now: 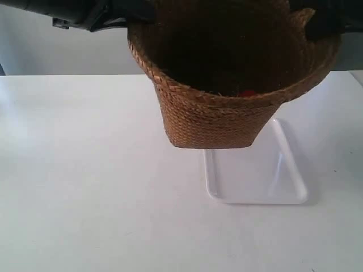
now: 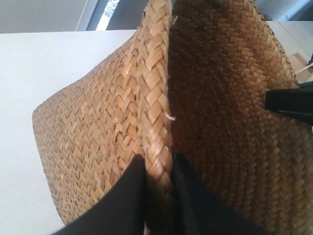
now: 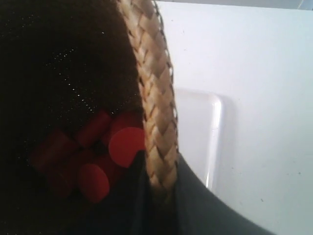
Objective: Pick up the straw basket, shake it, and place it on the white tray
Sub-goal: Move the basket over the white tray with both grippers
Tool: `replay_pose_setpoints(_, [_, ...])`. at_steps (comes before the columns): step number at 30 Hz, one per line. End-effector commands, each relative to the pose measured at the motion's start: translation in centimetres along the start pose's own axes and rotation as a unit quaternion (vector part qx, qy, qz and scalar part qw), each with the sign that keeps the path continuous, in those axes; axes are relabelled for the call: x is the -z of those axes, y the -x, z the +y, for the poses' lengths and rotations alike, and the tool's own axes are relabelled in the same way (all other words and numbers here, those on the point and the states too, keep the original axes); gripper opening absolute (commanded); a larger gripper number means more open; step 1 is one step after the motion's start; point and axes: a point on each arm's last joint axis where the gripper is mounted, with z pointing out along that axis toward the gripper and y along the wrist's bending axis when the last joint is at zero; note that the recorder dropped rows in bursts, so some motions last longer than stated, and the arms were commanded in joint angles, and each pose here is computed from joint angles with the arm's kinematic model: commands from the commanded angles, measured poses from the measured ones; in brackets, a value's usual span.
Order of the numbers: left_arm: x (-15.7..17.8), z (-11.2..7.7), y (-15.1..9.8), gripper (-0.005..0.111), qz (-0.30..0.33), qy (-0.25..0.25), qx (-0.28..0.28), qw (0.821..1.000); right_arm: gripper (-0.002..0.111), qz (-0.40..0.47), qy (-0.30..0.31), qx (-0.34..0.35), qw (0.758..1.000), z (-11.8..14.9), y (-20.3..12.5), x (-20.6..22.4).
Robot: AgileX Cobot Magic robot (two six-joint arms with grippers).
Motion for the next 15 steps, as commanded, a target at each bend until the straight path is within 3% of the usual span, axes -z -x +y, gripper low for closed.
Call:
replay_pose_setpoints(1, [-0.3, -0.8, 1.2, 0.0, -0.027, -0.03, 0.017, 0.999, 0.0, 0.014, -0.023, 0.029, 0.999, -1.0, 1.3, 0.0])
replay_pose_setpoints(6, [-2.2, 0.0, 1.4, 0.0, -0.025, -0.047, 0.064, 0.997, 0.0, 0.038, -0.064, 0.058, 0.996, -1.8, 2.2, -0.2])
replay_pose_setpoints(9, [-3.3, 0.7, 1.1, 0.0, -0.017, -0.041, 0.065, 0.997, 0.0, 0.085, -0.092, 0.071, 0.99, -2.5, 2.0, -1.6])
replay_pose_setpoints(15, [-7.1, 0.0, -0.5, 0.0, -0.013, -0.033, 0.044, 0.998, 0.0, 0.12, -0.131, 0.077, 0.981, -4.3, 2.0, -3.9])
